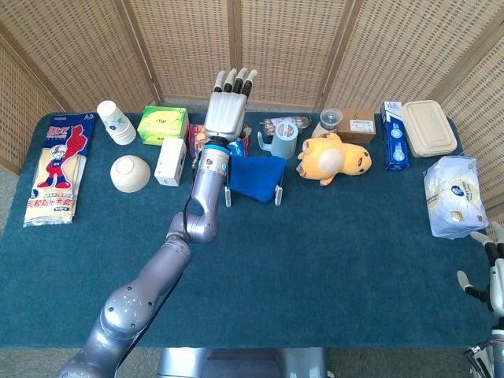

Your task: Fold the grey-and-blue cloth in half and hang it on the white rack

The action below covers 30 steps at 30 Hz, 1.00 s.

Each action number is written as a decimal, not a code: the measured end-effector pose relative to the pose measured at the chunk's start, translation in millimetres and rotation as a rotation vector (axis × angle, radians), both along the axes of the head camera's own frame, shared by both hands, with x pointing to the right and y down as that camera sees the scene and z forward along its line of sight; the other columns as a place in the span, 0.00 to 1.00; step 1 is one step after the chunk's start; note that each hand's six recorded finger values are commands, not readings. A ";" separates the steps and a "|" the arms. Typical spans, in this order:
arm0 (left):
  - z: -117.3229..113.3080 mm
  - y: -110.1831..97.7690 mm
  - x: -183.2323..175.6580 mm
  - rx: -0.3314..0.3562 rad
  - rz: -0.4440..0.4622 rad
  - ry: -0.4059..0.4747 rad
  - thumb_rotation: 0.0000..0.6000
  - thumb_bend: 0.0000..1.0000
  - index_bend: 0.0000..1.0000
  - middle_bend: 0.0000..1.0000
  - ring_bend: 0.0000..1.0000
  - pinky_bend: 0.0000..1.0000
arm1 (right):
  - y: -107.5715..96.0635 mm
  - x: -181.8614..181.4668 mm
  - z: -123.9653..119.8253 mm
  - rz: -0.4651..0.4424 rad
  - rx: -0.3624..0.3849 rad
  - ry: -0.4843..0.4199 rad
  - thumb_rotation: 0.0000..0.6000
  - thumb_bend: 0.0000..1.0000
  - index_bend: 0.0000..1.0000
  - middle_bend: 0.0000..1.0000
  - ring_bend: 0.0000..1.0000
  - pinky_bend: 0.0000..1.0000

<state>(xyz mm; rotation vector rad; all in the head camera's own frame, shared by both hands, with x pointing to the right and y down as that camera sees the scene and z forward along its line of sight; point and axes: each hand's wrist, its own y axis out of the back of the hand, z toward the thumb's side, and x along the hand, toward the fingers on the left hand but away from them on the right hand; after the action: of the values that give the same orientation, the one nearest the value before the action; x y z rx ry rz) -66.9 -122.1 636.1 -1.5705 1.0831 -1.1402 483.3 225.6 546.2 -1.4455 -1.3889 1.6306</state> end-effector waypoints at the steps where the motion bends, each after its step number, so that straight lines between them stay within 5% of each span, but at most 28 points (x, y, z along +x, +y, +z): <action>1: -0.9 -1.0 -2.4 0.003 -0.008 0.008 1.00 0.13 0.00 0.00 0.00 0.00 | -1.0 0.1 -0.3 -0.002 0.003 0.000 1.00 0.26 0.20 0.05 0.00 0.00; 18: -3.9 5.8 -73.4 0.031 -0.090 0.127 1.00 0.13 0.00 0.00 0.00 0.00 | -30.5 -13.8 -8.9 -0.088 0.046 0.012 1.00 0.27 0.18 0.05 0.00 0.00; 30: -39.3 82.8 -147.0 -0.135 -0.041 0.218 1.00 0.13 0.00 0.00 0.00 0.00 | -49.7 -34.3 -16.6 -0.157 0.053 0.042 1.00 0.28 0.16 0.04 0.00 0.00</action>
<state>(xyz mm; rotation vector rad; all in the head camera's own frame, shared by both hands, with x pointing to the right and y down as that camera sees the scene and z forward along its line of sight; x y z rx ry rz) -213.9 -39.2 596.8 -1.8184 1.2054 -1.1077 449.1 175.9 529.5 -1.4435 -1.2527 1.5058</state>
